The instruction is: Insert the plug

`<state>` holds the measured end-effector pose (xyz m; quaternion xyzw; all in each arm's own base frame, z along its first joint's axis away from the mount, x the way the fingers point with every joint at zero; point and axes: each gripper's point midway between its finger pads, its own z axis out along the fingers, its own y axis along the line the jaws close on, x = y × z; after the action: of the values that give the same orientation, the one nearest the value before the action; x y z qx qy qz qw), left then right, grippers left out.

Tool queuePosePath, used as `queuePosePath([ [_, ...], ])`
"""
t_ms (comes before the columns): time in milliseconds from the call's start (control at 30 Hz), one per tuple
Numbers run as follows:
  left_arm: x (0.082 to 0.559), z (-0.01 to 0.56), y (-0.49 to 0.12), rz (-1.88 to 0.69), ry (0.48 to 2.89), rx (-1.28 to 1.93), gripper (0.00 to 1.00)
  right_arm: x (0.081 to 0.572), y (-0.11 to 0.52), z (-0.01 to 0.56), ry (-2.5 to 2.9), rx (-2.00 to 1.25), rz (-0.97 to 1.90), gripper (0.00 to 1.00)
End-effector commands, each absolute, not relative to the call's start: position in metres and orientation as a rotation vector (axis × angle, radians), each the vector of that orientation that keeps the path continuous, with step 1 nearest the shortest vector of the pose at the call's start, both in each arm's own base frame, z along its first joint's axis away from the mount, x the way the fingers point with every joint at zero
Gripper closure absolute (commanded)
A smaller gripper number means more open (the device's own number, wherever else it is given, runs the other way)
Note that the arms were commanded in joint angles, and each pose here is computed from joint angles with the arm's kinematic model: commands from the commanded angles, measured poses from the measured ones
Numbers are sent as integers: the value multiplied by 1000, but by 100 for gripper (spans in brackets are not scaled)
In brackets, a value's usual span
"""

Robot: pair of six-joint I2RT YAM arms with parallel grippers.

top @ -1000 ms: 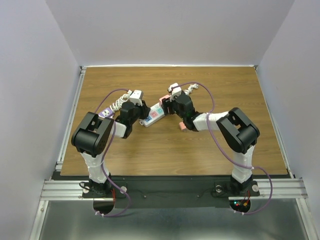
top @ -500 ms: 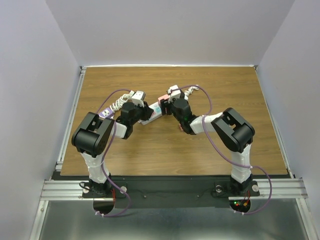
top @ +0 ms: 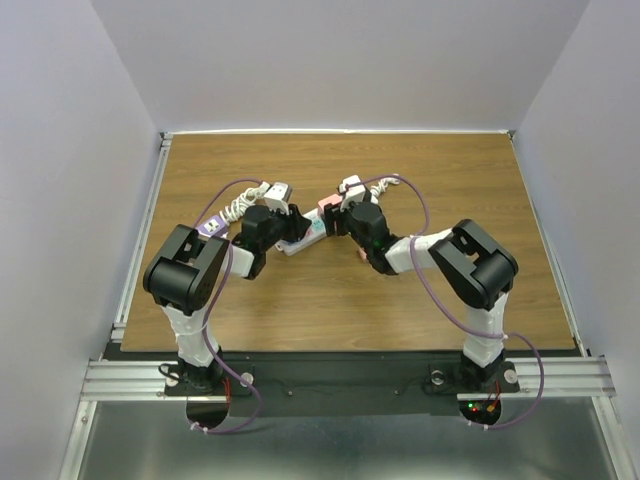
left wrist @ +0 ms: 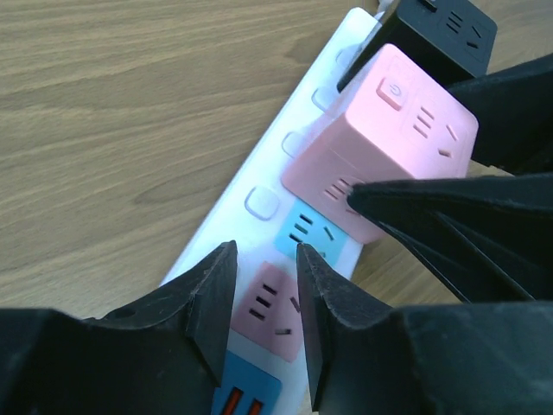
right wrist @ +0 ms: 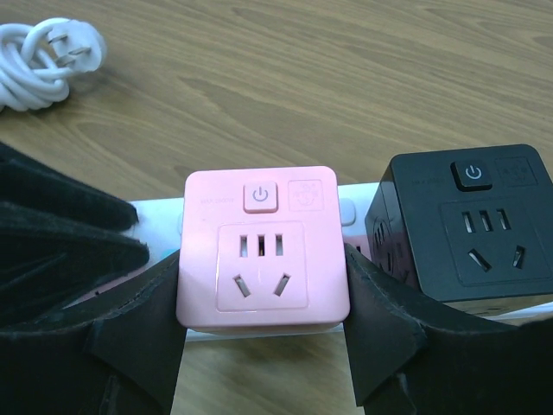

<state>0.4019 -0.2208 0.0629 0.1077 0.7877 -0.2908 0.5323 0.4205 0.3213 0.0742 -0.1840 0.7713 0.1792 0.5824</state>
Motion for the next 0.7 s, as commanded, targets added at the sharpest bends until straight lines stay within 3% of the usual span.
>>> queuePosePath([
  [0, 398, 58, -217, -686, 1918, 252, 54, 316, 289, -55, 2330, -603, 426, 66],
  [67, 398, 57, -216, -685, 1922, 249, 54, 322, 296, -42, 2287, -614, 445, 52],
  [267, 398, 59, -217, -688, 1914, 259, 53, 336, 318, 4, 2163, -651, 533, 37],
  [367, 399, 60, -217, -687, 1911, 263, 50, 338, 321, 18, 2130, -655, 547, 21],
  [667, 408, 70, -216, -661, 1886, 253, 37, 326, 317, 53, 2041, -687, 593, 16],
])
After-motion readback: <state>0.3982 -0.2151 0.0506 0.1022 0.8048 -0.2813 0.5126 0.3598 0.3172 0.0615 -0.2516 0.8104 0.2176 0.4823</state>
